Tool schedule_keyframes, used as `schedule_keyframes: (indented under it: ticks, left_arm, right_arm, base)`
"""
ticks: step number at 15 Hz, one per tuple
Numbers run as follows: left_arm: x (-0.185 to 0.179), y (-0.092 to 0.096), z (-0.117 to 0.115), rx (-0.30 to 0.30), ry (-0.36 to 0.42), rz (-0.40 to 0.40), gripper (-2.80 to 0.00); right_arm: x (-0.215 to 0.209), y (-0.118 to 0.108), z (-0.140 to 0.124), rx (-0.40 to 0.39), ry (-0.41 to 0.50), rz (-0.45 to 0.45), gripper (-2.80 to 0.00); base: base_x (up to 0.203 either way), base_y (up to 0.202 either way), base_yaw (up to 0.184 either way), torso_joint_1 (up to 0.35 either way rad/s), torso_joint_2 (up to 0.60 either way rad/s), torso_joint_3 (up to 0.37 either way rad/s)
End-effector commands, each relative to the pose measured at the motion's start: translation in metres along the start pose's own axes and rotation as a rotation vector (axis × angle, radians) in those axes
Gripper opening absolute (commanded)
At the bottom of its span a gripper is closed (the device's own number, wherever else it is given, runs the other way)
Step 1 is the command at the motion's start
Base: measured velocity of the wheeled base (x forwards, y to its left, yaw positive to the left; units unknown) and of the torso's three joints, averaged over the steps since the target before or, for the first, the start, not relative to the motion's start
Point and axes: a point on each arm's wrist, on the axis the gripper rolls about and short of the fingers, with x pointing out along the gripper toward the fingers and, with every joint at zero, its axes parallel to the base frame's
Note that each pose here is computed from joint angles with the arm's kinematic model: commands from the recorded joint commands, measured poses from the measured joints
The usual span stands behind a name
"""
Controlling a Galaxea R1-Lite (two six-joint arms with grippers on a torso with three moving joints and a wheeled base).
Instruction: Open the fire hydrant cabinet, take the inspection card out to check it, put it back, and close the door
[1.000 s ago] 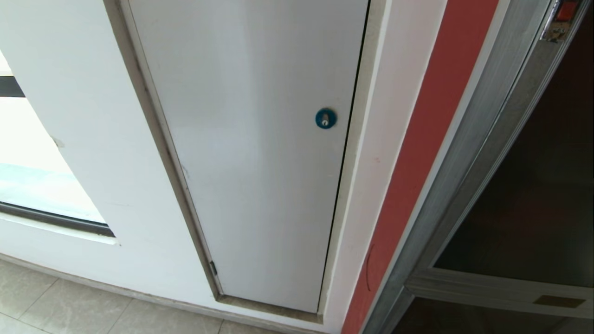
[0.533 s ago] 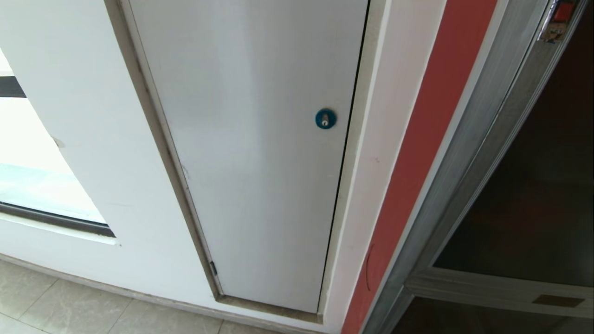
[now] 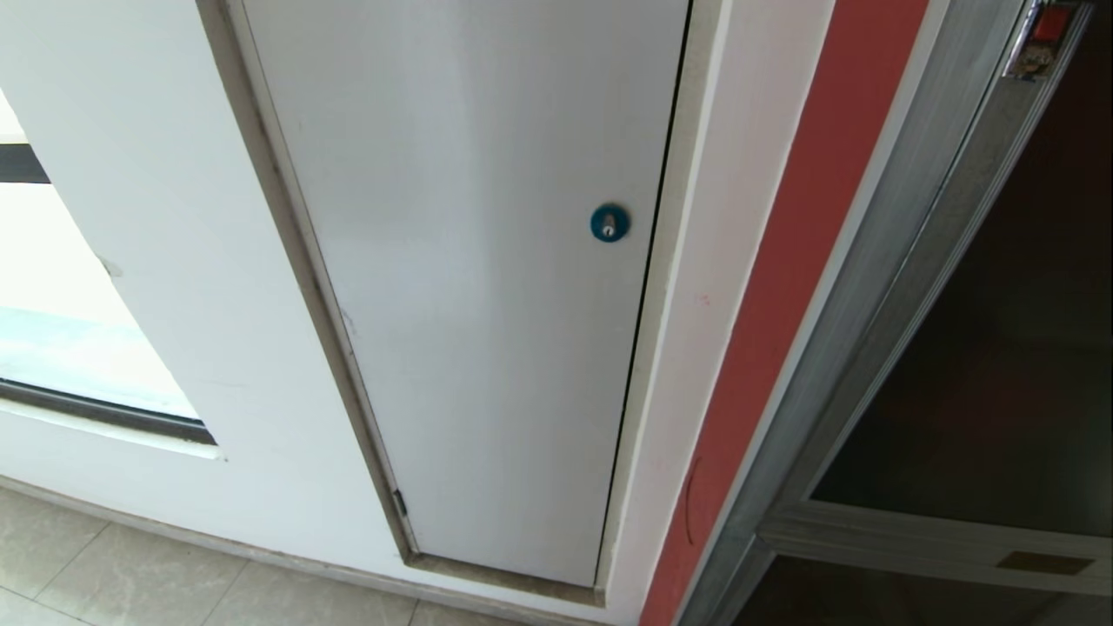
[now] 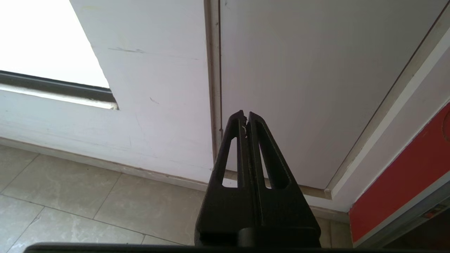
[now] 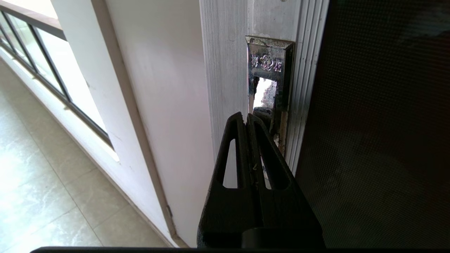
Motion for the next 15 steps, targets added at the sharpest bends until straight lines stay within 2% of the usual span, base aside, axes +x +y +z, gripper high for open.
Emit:
schedule_keyframes:
  ticks: [1, 15]
  left_arm:
    - [0.0001, 0.0000, 0.0000, 0.000, 0.001, 0.001, -2.80]
    - [0.0001, 0.0000, 0.0000, 0.000, 0.001, 0.001, -2.80]
  right_arm:
    - [0.0002, -0.0004, 0.0007, -0.002, -0.003, 0.000, -2.80]
    - [0.0073, -0.0065, -0.0079, 0.013, 0.027, -0.024, -2.80]
  base:
    - [0.000, 0.000, 0.000, 0.000, 0.00, 0.000]
    - [0.000, 0.000, 0.000, 0.000, 0.00, 0.000]
